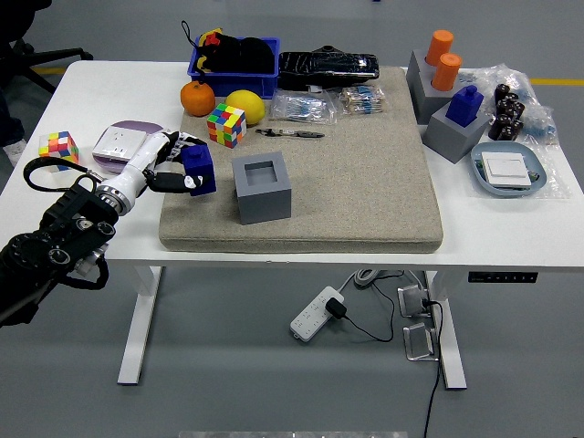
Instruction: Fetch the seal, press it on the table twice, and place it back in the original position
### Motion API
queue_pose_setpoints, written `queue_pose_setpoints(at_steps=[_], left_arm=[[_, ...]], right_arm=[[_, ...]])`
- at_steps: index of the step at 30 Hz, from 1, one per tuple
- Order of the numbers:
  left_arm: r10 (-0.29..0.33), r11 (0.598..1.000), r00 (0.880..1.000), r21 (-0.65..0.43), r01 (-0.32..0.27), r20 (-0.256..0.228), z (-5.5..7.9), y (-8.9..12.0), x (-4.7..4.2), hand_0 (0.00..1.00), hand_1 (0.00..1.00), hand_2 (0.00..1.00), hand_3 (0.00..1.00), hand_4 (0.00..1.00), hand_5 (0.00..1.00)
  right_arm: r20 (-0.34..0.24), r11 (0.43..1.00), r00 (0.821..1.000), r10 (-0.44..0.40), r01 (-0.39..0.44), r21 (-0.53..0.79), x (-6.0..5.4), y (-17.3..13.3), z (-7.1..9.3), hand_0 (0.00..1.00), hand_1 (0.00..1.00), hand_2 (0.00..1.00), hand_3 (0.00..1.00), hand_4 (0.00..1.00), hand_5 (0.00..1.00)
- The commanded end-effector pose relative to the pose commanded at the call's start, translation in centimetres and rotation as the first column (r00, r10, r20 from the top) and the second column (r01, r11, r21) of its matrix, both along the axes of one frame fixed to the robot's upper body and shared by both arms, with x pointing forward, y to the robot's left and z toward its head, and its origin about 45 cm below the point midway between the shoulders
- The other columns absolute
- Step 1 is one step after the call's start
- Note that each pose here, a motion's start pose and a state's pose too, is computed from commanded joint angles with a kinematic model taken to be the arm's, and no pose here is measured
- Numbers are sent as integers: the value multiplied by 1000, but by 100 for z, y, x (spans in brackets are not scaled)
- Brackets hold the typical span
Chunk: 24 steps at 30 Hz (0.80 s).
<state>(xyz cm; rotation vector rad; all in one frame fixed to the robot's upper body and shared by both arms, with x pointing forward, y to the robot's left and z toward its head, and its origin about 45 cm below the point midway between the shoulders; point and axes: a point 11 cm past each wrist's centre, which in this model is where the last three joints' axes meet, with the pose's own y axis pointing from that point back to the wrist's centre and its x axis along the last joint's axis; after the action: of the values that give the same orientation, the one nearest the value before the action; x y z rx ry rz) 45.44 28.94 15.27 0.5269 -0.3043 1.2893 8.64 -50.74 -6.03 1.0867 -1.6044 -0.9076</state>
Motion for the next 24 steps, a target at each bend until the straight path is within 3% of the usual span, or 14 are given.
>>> queue_pose_setpoints(at_steps=[9,24], left_arm=[[10,999,1000,-41,-10,-17,-61,-38,-32,648,558,544,600,698,2],[22,1000,999,-18,-23,-47,-210,-18,-91,651,561,543,599,715,2]], right_arm=[[-4,1000,1000,5,-5,-1,-3,1,-1,833,730,695,708,743,515],[-6,1000,1000,9,-9,0,0,5,-2,833,730,696,709,744,515]])
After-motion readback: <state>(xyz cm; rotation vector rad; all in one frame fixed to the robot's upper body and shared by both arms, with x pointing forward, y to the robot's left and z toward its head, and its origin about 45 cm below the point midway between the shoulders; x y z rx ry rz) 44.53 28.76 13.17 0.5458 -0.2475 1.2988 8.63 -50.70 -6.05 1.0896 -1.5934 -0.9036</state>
